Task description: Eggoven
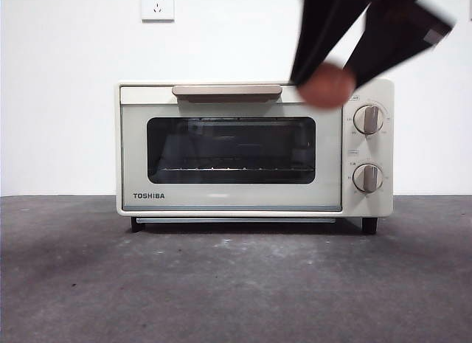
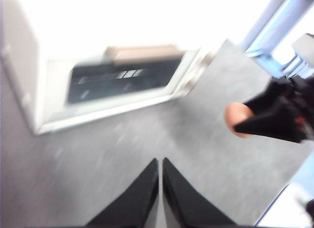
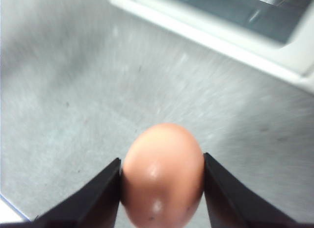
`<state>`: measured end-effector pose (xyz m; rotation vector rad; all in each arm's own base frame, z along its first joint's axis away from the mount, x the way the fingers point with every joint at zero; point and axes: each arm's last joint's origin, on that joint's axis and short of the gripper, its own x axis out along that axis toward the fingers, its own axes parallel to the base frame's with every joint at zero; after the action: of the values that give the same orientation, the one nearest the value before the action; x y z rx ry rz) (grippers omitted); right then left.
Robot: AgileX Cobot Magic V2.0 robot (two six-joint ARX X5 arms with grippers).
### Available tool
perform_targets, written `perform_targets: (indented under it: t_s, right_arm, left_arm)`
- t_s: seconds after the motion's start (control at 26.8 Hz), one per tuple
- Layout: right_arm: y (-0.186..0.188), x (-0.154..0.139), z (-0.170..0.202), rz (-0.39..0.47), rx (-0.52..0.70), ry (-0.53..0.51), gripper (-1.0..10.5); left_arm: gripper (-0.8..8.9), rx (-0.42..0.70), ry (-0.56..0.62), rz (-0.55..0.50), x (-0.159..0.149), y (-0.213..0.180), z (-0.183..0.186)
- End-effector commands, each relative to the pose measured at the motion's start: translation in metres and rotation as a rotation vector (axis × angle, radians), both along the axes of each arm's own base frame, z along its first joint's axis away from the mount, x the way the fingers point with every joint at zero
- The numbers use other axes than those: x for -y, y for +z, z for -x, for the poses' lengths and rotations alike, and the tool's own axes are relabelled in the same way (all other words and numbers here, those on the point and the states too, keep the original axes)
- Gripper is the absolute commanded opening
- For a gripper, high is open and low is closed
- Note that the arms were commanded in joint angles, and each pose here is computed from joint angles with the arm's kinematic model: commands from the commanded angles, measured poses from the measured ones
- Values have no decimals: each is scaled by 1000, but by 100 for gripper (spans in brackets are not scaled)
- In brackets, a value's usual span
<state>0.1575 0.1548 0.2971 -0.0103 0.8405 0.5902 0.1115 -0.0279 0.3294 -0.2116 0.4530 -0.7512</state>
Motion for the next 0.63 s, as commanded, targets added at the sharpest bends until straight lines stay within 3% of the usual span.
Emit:
perform_targets:
  t_s: [0.04, 0.22, 0.63]
  right_arm:
    - [21, 13, 14, -34, 86, 0, 3]
    - [47, 39, 39, -116, 206, -37, 3]
    - [80, 68, 64, -168, 324, -99, 3]
  left_arm:
    - [4, 26, -26, 56, 6, 12, -16]
    - [5, 45, -76, 111, 26, 14, -57]
    - [6, 9, -76, 22, 79, 8, -137]
